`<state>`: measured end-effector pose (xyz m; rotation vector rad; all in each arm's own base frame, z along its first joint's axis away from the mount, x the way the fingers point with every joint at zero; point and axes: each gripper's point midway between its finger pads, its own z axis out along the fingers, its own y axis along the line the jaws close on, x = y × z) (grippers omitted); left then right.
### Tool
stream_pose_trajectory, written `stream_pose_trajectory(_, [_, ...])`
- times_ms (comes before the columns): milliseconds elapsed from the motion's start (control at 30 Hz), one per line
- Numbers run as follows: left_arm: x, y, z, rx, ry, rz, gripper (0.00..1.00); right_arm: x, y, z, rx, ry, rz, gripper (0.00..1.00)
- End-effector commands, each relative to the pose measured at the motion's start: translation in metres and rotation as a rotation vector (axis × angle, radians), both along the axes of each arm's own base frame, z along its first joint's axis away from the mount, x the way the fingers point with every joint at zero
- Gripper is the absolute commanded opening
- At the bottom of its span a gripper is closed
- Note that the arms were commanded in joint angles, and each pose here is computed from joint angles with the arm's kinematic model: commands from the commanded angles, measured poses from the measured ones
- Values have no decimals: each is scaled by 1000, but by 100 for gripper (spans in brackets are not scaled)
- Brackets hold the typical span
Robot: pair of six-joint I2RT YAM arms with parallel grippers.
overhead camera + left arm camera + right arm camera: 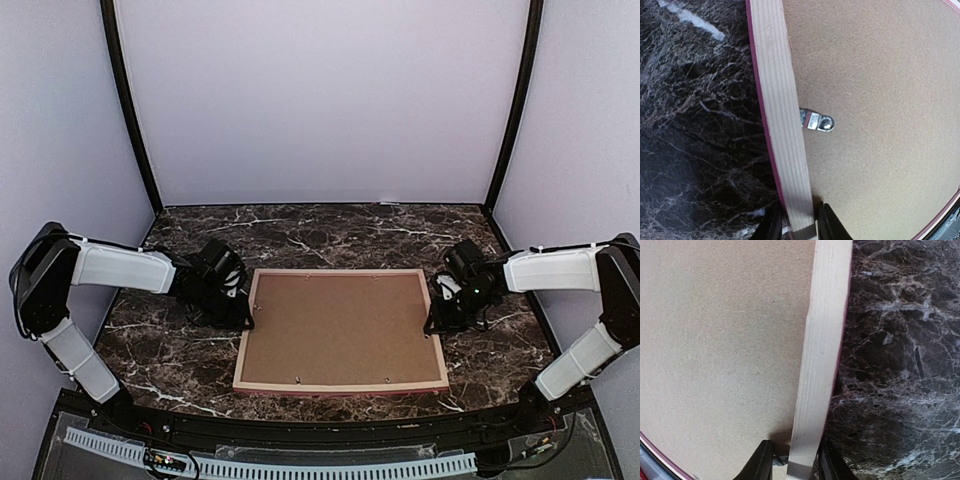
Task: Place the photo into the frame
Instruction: Press the fastener onto the backboard.
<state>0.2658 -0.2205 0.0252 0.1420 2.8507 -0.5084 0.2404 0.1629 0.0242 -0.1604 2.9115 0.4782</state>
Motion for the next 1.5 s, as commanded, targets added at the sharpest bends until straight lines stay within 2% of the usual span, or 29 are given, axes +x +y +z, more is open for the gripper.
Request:
stream_pose_trajectory(0, [-4, 5, -2, 32, 20, 12, 28, -9, 2, -6, 2, 43, 23, 30])
stream_pose_trajectory(433, [-7, 5, -3, 33, 25, 15, 28, -20, 11, -8, 54, 111, 53, 20])
stream_pose_trajectory(533, [-6, 5, 0, 28, 18, 27, 28, -14, 10, -4, 53, 99, 41, 26])
stream_pose_trajectory(700, [-6, 6, 3, 20, 7, 49, 30, -5, 8, 7, 50, 59, 12, 48])
stream_pose_trajectory(867, [-6, 6, 5, 16, -9, 59, 33, -13, 6, 11, 67, 54, -20, 55])
stream_pose_trajectory(1133, [0, 7, 12, 13, -46, 64, 39, -35, 8, 11, 83, 52, -45, 61])
stream_pose_trajectory(1333, [3, 4, 16, 1, -68, 60, 42, -51, 4, 5, 71, 52, -62, 61])
stream_pose_trajectory(1467, [5, 3, 17, -2, -79, 60, 41, -58, 3, -1, 63, 55, -64, 57])
